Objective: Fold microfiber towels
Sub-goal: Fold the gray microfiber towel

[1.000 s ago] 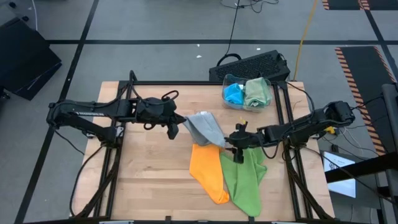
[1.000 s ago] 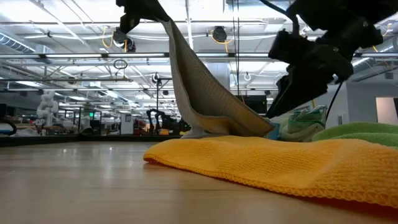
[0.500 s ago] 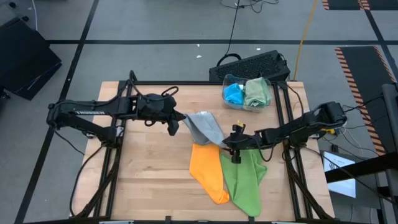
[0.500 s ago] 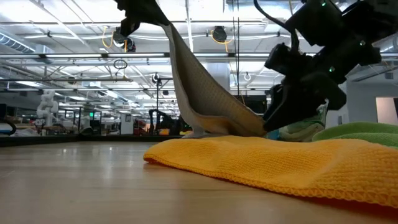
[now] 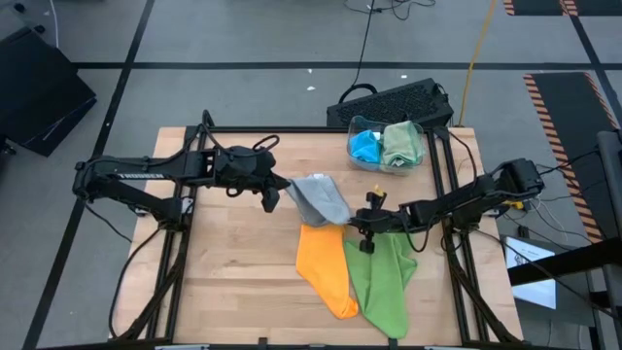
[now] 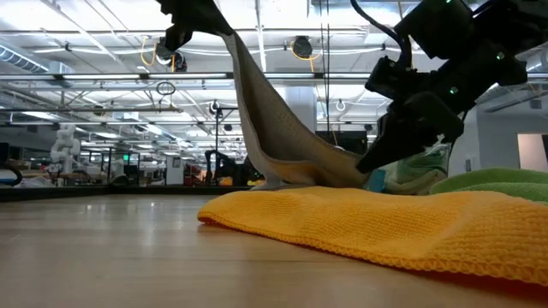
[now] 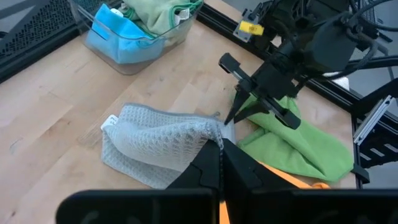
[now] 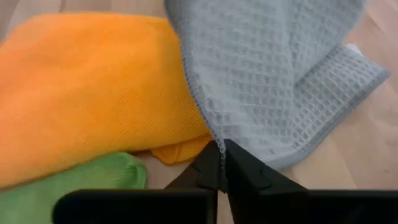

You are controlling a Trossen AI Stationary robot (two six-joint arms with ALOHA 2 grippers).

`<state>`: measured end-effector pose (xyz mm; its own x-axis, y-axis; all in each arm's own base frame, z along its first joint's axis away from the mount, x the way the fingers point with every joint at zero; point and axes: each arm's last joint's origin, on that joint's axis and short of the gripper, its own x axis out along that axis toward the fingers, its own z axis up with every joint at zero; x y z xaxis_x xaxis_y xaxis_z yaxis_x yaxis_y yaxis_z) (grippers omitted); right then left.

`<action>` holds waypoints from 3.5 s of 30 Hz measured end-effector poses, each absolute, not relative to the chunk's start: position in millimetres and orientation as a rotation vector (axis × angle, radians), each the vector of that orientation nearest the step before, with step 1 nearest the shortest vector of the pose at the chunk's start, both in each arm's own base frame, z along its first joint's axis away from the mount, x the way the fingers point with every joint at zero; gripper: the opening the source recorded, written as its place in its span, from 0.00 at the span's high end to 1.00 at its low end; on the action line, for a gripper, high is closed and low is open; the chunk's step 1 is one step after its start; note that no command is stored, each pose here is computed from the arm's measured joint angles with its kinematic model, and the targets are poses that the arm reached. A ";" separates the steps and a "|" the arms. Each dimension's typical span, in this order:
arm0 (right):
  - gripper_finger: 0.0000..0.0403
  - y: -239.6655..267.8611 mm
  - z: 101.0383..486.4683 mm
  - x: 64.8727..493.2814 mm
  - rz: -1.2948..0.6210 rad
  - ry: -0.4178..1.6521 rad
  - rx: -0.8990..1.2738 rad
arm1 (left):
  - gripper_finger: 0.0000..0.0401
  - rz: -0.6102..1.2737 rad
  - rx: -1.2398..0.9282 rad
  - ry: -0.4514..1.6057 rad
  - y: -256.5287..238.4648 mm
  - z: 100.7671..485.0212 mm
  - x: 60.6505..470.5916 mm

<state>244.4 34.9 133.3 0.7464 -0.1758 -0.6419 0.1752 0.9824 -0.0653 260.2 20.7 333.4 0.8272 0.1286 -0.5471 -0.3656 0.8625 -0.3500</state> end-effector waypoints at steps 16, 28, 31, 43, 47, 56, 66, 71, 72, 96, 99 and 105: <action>1.00 13.7 289.6 243.8 -0.169 0.475 0.316 | 0.99 0.010 -0.583 0.258 3.1 385.5 223.7; 1.00 17.0 442.6 260.8 0.116 0.206 0.386 | 0.99 -0.591 -0.646 -0.168 -42.2 452.4 180.1; 1.00 18.2 452.9 261.8 0.155 0.188 0.410 | 0.99 -0.458 -0.575 -0.059 -39.8 441.0 169.3; 1.00 -4.4 391.5 313.6 -0.094 0.476 0.409 | 0.97 0.211 -0.373 0.515 -21.9 369.0 174.0; 1.00 -29.6 367.0 339.1 -0.180 0.511 0.361 | 0.99 0.362 -0.248 0.591 -13.6 356.1 185.9; 1.00 -113.1 332.9 347.3 -0.357 0.603 0.274 | 0.99 0.783 -0.136 0.823 36.2 327.5 193.8; 1.00 -157.7 305.0 352.1 -0.317 0.648 0.296 | 0.99 0.735 -0.175 1.056 80.4 305.9 199.1; 1.00 -175.3 315.0 353.1 -0.305 0.507 0.278 | 0.98 0.771 -0.206 0.996 92.2 310.7 195.1; 1.00 -176.9 315.6 352.5 -0.283 0.500 0.279 | 0.99 0.765 -0.207 0.998 93.3 311.4 193.4; 1.00 -105.5 245.0 334.6 0.048 1.044 0.472 | 0.99 0.201 -0.464 1.178 40.0 233.2 200.0; 1.00 -89.2 229.6 332.6 0.077 1.101 0.481 | 0.99 0.165 -0.509 1.156 28.3 226.8 204.2; 1.00 -66.7 206.6 326.2 0.124 1.184 0.509 | 0.99 0.146 -0.514 1.158 7.8 225.0 207.3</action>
